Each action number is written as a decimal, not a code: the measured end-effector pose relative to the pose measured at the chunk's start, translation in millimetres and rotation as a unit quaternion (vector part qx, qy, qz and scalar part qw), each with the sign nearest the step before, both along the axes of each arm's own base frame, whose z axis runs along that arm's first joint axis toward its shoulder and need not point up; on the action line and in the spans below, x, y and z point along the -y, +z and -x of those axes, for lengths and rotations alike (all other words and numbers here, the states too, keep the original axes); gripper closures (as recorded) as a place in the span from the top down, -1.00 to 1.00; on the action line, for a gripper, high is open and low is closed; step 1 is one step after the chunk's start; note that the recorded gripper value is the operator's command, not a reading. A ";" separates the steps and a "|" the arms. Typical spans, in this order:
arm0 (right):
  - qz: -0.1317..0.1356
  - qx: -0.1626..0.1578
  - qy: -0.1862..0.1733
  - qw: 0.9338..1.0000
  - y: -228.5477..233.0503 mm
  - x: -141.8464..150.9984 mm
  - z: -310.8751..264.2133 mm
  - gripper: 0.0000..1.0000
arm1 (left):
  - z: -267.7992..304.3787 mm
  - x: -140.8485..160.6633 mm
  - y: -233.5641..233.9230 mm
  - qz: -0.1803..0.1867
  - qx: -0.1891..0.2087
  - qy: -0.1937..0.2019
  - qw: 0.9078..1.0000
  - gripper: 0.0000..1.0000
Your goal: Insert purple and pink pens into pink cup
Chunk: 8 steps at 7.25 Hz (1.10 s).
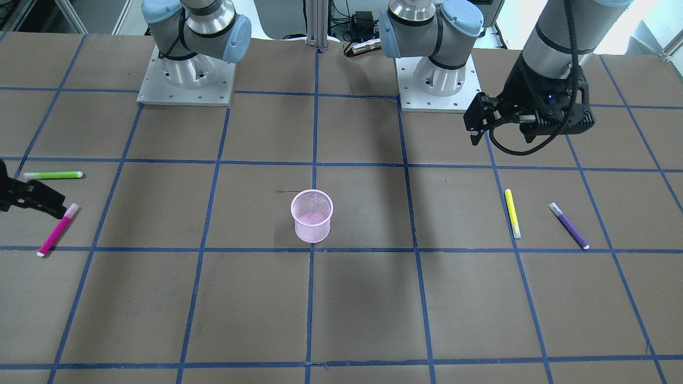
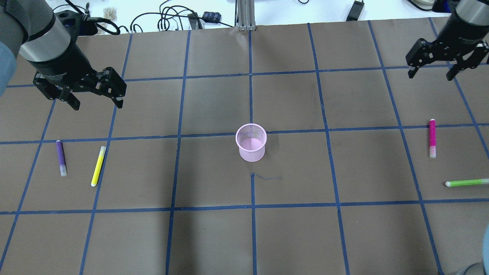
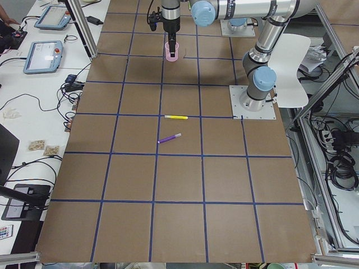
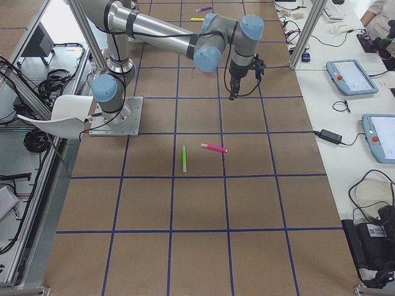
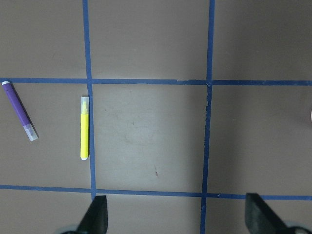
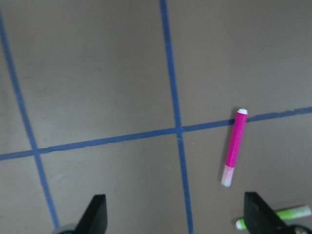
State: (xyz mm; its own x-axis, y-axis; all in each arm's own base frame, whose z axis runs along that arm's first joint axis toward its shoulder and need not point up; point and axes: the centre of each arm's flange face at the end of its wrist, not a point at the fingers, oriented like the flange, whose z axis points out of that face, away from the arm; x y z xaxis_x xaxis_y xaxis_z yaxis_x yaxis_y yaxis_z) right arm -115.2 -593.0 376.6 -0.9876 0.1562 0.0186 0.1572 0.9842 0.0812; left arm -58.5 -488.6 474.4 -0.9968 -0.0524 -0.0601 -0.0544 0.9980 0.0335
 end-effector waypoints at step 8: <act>-0.009 0.015 -0.062 0.998 -174.8 -32.4 105.0 0.51 | -267.8 34.0 -136.6 0.001 -0.002 0.183 0.983 1.00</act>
State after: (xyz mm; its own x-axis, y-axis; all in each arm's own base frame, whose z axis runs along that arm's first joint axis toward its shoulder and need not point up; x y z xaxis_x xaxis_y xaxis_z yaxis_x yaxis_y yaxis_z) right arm -220.2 -560.7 201.8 -0.9610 0.2765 -0.0067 0.2743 0.9559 0.1053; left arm 209.3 -522.7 337.7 -0.9110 -0.4086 -0.0556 -0.4106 0.9113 0.0316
